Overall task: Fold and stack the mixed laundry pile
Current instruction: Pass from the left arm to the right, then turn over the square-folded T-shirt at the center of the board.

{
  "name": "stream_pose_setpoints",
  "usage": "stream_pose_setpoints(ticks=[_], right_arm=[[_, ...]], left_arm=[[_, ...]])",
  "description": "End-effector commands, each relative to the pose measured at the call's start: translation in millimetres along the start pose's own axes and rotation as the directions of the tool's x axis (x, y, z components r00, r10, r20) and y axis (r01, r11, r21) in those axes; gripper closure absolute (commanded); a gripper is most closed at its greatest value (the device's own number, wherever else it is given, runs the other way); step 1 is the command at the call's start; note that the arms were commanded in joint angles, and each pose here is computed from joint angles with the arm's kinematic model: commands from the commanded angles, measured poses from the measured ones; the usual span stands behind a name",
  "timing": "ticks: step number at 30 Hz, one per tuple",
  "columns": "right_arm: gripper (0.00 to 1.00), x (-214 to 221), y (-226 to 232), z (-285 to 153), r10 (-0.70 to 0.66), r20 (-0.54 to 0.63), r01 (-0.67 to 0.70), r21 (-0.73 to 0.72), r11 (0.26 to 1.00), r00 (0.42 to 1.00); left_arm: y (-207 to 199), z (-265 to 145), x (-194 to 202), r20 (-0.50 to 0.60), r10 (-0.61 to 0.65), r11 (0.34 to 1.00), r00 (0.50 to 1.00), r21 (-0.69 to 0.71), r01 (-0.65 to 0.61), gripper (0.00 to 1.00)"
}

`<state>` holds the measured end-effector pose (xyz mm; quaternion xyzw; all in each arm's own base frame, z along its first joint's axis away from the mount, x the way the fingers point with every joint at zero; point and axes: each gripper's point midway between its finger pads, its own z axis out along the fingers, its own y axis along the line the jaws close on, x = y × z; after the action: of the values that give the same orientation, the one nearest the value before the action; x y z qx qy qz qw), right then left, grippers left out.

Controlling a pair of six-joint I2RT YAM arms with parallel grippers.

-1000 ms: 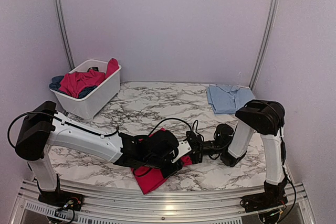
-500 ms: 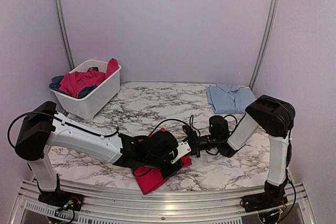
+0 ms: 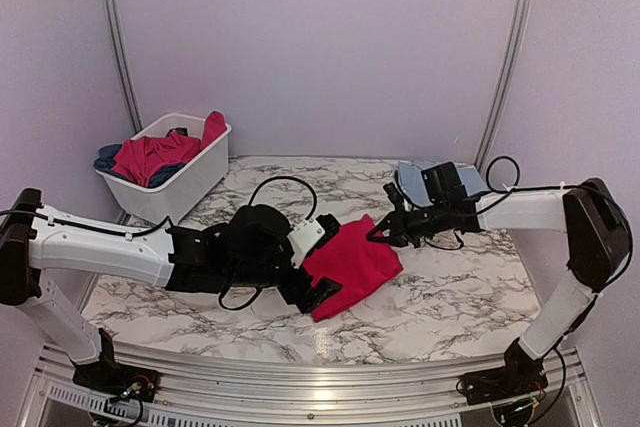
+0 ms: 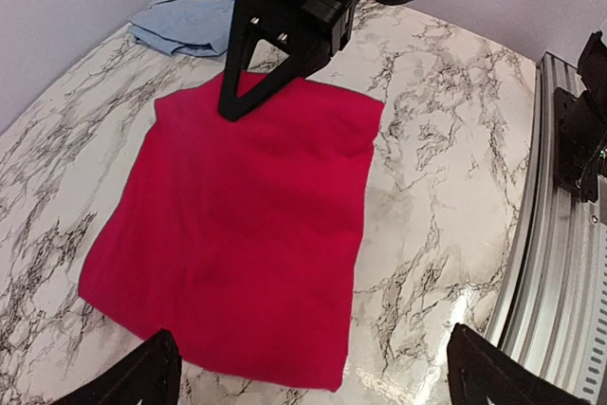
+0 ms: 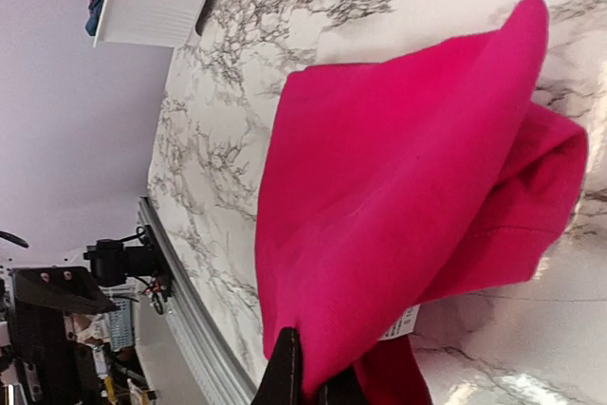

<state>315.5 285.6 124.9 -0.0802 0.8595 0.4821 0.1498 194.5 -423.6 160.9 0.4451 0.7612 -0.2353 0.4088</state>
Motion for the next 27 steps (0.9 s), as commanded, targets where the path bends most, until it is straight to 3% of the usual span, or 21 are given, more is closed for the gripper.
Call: stream_pose_setpoints(ticks=[1,7,13,16,20,23,27], right_arm=[[1.00,-25,-27,-59,-0.137,-0.011,0.134,0.288,0.948,0.991],[1.00,-85,-20,-139,-0.295,0.068,0.209,0.555,0.805,0.953],[1.00,-116,9,-181,-0.446,0.007,0.277,0.775,0.568,0.895],[1.00,-110,3,-152,-0.450,-0.130,0.350,0.822,0.449,0.883],[1.00,-85,-28,-83,-0.406,-0.330,0.472,0.819,0.326,0.852],[1.00,-64,-43,-20,-0.379,-0.445,0.564,0.767,0.307,0.811],[1.00,-49,-26,53,-0.434,-0.522,0.663,0.688,0.294,0.734]], left_arm=[[27,-14,5,0.023,-0.063,0.996,0.998,-0.059,0.064,0.01],[50,-22,14,0.029,-0.091,0.989,0.995,-0.117,0.094,0.01],[70,-28,22,0.038,-0.120,0.977,0.992,-0.174,0.124,0.01],[84,-30,29,0.030,-0.142,0.965,0.989,-0.220,0.145,0.01],[99,-38,36,0.029,-0.166,0.947,0.986,-0.273,0.168,0.01],[109,-51,33,0.063,-0.198,0.933,0.978,-0.295,0.208,0.01],[124,-70,32,0.116,-0.254,0.905,0.960,-0.323,0.278,0.01]])
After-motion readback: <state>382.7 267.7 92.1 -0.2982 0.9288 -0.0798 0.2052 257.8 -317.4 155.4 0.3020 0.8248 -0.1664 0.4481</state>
